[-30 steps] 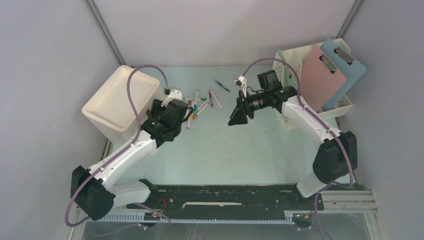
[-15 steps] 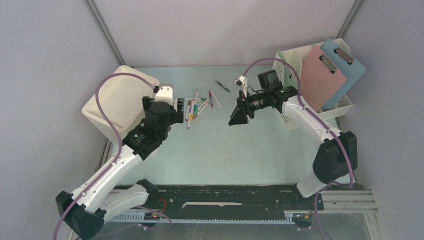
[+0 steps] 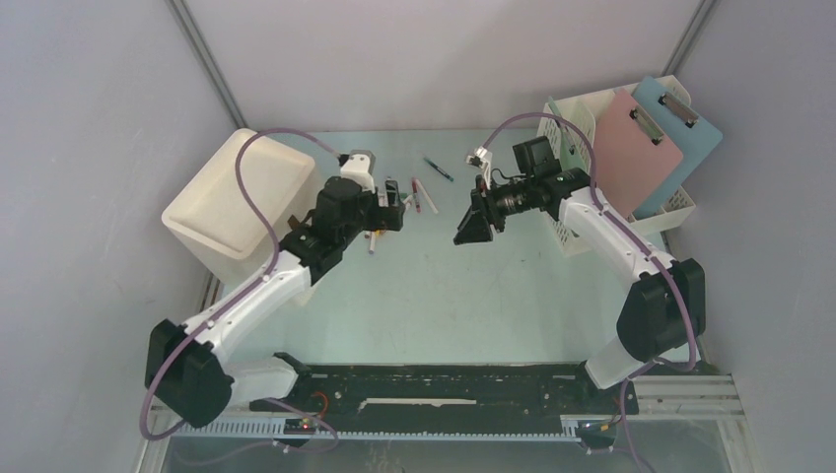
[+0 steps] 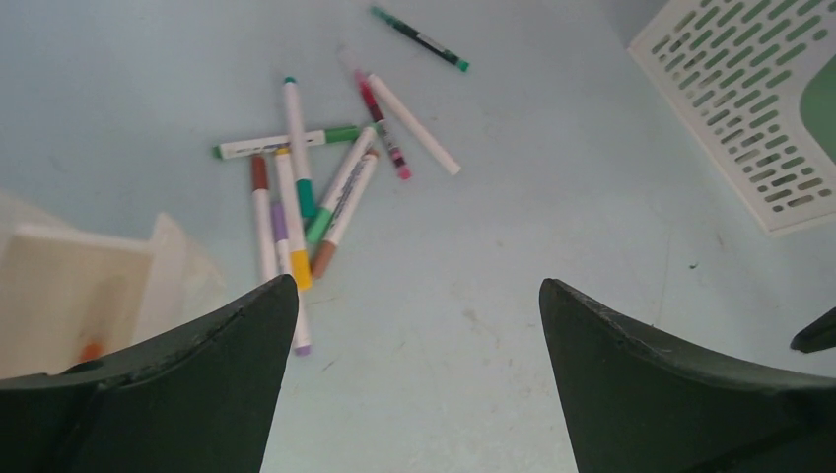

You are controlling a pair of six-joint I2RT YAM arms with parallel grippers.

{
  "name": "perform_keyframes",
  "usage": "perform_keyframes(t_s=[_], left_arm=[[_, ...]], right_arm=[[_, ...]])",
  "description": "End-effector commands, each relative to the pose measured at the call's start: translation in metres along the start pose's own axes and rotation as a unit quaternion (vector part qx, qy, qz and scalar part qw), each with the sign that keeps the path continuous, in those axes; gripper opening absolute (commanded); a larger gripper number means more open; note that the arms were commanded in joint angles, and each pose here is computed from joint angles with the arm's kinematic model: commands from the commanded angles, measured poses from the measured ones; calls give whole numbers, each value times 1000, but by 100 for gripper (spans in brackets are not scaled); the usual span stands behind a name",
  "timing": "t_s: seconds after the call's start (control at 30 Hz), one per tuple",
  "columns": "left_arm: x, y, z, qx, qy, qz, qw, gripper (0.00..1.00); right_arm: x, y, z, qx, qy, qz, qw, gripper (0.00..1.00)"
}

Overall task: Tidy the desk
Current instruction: Move the stationery to the center of the board.

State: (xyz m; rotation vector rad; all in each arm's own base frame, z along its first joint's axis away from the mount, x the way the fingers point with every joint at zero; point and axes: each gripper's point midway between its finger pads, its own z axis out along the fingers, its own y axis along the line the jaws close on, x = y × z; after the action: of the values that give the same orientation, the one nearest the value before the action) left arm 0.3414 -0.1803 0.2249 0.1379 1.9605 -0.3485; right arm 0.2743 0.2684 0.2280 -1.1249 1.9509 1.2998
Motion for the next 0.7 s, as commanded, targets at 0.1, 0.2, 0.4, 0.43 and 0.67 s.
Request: perform_keyframes(t_s=[0.1, 0.2, 0.4, 0.43, 0.67], left_arm=[[-30, -30, 33, 43, -18, -42, 998, 100], [-23, -31, 53, 34, 0, -48, 998, 100], [-3, -32, 98, 5, 57, -53, 997, 89], [2, -32, 104, -1, 71, -52, 996, 86], [37, -29, 155, -42, 161, -37, 985, 46]], right_arm=[[-5, 0, -9, 4, -10, -13, 1000, 59], [-4, -2, -9, 6, -9, -10, 1000, 58], [-3, -7, -12, 13, -11, -6, 1000, 59], [-3, -9, -13, 15, -11, -5, 1000, 59], [-1, -15, -17, 20, -13, 1, 1000, 58]])
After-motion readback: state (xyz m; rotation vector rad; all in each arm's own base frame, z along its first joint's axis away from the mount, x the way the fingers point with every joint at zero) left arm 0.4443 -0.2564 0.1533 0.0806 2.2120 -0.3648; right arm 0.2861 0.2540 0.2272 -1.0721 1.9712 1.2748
